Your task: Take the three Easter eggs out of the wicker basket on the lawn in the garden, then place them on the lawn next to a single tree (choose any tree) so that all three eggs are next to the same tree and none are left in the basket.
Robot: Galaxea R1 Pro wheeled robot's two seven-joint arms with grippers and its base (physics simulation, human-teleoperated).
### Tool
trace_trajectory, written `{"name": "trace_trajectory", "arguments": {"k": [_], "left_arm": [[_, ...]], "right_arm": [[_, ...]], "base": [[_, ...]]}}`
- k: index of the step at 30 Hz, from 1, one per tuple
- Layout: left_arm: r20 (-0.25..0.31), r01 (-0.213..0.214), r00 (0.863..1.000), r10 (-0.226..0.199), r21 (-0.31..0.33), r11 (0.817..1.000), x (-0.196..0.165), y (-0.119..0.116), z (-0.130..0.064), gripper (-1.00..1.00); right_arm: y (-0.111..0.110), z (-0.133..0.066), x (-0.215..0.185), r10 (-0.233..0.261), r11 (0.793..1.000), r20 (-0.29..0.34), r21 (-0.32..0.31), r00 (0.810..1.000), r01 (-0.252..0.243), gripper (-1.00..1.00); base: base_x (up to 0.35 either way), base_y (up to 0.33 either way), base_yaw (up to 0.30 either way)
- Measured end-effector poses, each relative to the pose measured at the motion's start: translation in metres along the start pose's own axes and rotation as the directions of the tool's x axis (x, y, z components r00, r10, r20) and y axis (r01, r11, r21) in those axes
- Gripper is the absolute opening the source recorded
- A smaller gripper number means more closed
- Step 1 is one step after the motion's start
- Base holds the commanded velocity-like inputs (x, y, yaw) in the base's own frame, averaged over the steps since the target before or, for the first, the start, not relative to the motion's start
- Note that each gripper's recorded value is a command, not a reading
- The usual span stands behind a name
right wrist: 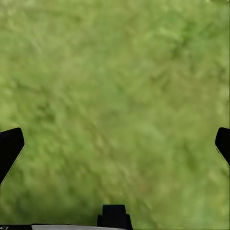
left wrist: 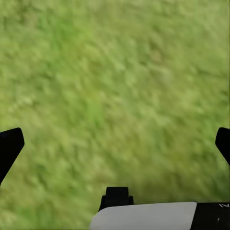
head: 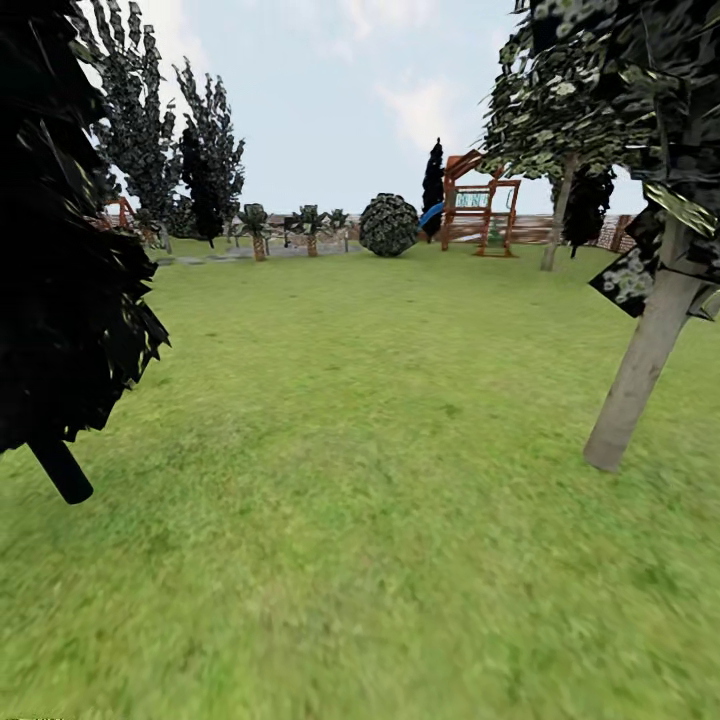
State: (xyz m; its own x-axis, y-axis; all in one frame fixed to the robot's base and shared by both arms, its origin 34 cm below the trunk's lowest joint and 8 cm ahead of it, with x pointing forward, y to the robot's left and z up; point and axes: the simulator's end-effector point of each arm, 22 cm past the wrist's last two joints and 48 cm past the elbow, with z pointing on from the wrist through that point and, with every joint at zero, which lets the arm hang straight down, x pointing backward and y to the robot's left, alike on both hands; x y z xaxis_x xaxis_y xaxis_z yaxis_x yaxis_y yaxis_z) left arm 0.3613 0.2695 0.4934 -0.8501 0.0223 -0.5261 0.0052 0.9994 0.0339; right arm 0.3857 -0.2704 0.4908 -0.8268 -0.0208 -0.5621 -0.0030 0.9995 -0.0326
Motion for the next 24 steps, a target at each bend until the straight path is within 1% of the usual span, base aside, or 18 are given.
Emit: {"name": "trace_trajectory", "arguments": {"k": [24], "left_arm": [[0.0,-0.001,1.0,0.001,-0.001,1.0,0.0,0.0012,0.0,1.0]], "right_arm": [[0.0,0.0001,-0.0011,0.0,1.0,0.002,0.0,1.0,0.0,1.0]], "base": [[0.316,-0.095,0.29]]}}
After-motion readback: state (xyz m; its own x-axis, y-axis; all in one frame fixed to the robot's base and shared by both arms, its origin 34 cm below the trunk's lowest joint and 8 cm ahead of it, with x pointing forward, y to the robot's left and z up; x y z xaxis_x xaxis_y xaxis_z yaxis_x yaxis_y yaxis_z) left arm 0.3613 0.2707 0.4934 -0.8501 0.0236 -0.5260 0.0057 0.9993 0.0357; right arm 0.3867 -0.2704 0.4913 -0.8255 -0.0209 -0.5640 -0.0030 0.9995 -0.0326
